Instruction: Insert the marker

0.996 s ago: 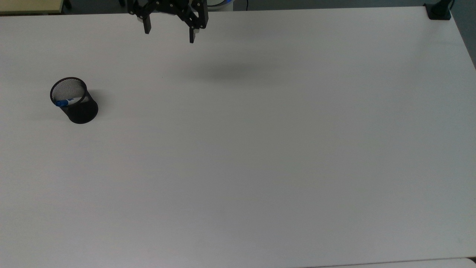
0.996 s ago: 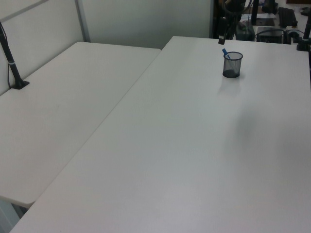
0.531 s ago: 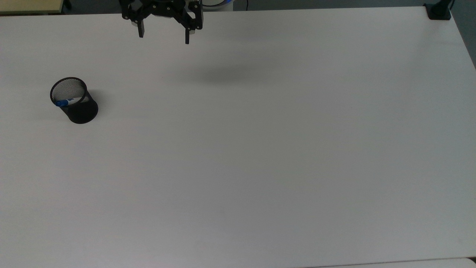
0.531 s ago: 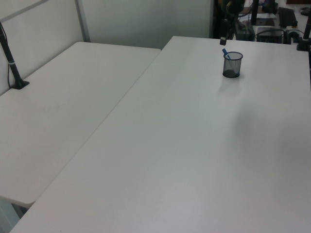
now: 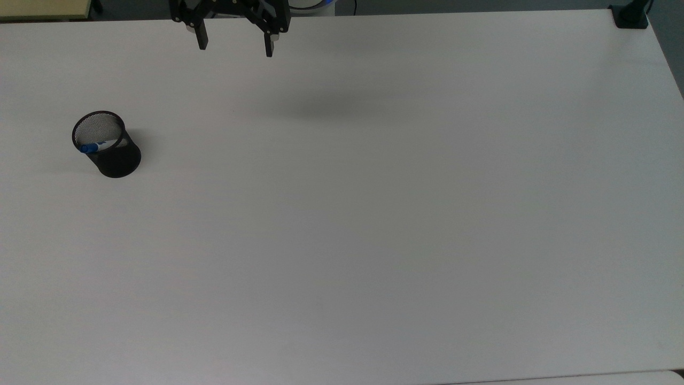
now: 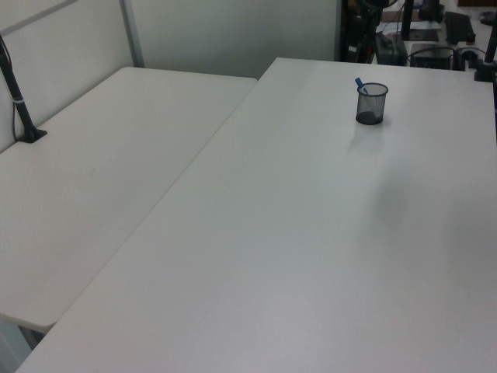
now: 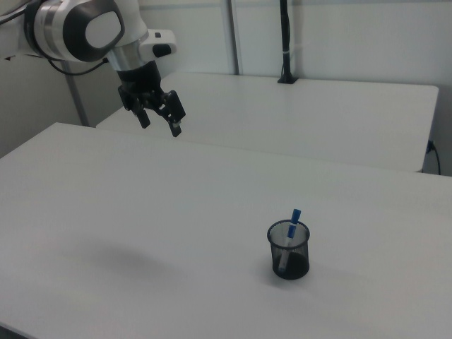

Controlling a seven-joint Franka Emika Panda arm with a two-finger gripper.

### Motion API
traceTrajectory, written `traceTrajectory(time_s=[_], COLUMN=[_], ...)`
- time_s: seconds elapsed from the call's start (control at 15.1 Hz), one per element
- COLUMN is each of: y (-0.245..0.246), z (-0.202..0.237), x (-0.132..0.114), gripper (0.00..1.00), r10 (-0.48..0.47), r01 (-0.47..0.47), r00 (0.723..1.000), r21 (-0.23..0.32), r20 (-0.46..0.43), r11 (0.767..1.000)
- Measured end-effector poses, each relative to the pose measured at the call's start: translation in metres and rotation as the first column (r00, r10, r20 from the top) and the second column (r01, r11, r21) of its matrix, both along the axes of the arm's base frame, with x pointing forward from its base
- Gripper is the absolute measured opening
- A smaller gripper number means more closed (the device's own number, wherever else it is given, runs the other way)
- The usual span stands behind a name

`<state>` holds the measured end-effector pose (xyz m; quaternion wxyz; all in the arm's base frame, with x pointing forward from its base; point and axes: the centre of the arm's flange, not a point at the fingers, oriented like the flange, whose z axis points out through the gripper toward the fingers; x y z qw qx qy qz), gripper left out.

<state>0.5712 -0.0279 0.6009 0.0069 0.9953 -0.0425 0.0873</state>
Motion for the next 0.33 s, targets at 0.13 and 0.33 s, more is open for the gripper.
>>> traceTrajectory(time_s=[0.13, 0.33], y=[-0.0011, -0.0007], z=[0.0011, 0.0012], x=[0.0001, 0.0001], gripper=[1.00, 1.00], r10=[-0.004, -0.003], r01=[0.004, 0.003], r00=[1.000, 1.000], r21=[0.008, 0.008], r20=[0.003, 0.003], r11=[1.000, 1.000])
